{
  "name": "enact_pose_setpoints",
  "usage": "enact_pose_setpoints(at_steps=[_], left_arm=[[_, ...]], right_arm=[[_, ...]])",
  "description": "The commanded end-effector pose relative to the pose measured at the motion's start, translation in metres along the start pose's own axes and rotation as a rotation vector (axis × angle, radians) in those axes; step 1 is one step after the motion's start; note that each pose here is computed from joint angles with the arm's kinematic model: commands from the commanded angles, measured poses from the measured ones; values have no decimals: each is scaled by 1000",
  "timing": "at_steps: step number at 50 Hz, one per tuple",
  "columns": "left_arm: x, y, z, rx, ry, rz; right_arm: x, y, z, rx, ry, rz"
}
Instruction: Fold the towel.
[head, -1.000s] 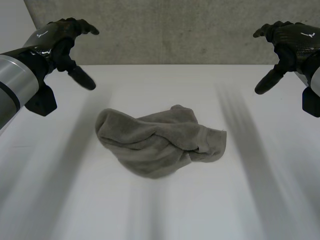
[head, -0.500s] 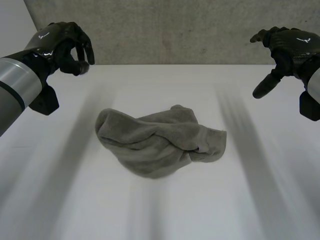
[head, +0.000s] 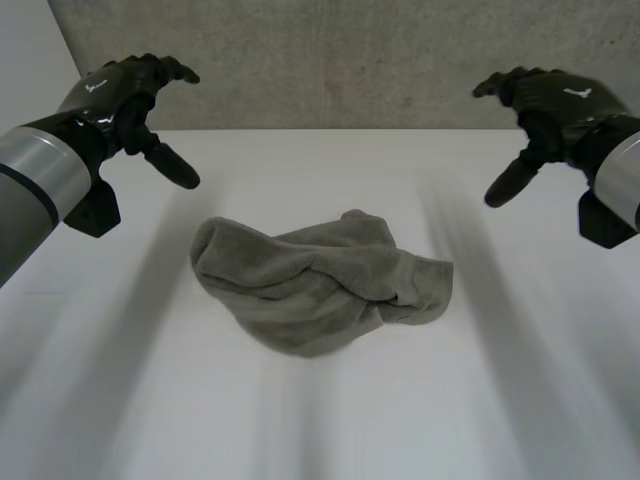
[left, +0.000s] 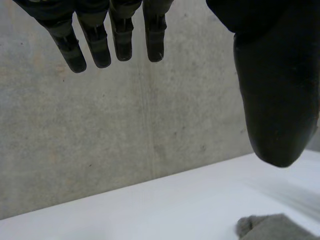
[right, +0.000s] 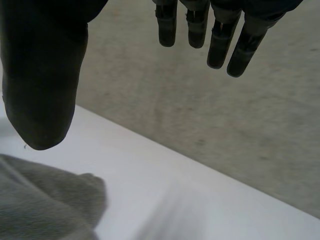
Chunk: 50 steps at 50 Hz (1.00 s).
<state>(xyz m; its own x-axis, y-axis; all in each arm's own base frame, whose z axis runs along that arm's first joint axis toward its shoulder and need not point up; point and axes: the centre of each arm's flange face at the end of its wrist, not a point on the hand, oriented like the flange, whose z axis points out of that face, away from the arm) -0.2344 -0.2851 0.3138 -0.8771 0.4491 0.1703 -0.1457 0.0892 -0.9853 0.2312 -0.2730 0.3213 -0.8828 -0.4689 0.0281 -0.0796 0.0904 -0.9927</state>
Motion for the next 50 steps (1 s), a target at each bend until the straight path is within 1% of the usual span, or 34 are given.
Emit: enact_pose_setpoints(at_steps=[1,2,3,4,5,6,7,8,9,10,11,12,13,16,18,21,23,25,30,35,40,42,45,47,50], left_arm=[[-19,35,29,-60,-22,139],[-23,48,38,-91,-21,181],[-27,62,45,-124,-19,218],[-28,62,45,-124,-19,218],[-31,75,52,-156,-10,250],[-32,88,58,-183,9,274],[-33,88,58,-183,9,275],[-34,100,64,-206,36,292],[-34,100,64,-207,36,292],[-34,111,69,-224,71,298],[-34,120,73,-236,105,303],[-34,120,74,-236,105,303],[-34,128,79,-244,135,300],[-35,144,88,-259,187,287],[-35,151,92,-265,204,284],[-37,163,96,-288,220,275],[-37,167,96,-298,222,273],[-38,168,96,-298,222,273],[-38,167,94,-304,208,272],[-35,156,88,-289,208,276],[-30,145,79,-278,211,278],[-28,141,75,-273,212,280],[-25,133,68,-267,211,283],[-24,129,64,-263,211,287],[-21,125,56,-264,213,287]], right_arm=[[-11,34,26,-88,-166,42],[-11,47,37,-115,-178,62],[-11,47,37,-116,-178,62],[-12,58,49,-131,-186,81],[-12,59,49,-132,-186,81],[-13,72,60,-152,-195,96],[-15,86,71,-173,-203,107],[-15,86,71,-173,-203,107],[-17,100,80,-190,-209,115],[-20,112,88,-202,-216,119],[-20,112,88,-202,-216,120],[-23,124,96,-209,-223,135],[-26,134,103,-211,-225,158],[-25,144,110,-212,-220,189],[-26,164,121,-223,-221,249],[-28,175,124,-241,-223,268],[-33,193,130,-270,-229,282],[-34,198,132,-278,-229,285],[-35,203,133,-286,-231,290],[-36,207,131,-303,-245,294],[-38,200,126,-299,-260,293],[-38,181,119,-268,-263,280],[-38,172,114,-256,-264,275],[-38,154,103,-231,-268,262],[-36,143,93,-219,-266,234]])
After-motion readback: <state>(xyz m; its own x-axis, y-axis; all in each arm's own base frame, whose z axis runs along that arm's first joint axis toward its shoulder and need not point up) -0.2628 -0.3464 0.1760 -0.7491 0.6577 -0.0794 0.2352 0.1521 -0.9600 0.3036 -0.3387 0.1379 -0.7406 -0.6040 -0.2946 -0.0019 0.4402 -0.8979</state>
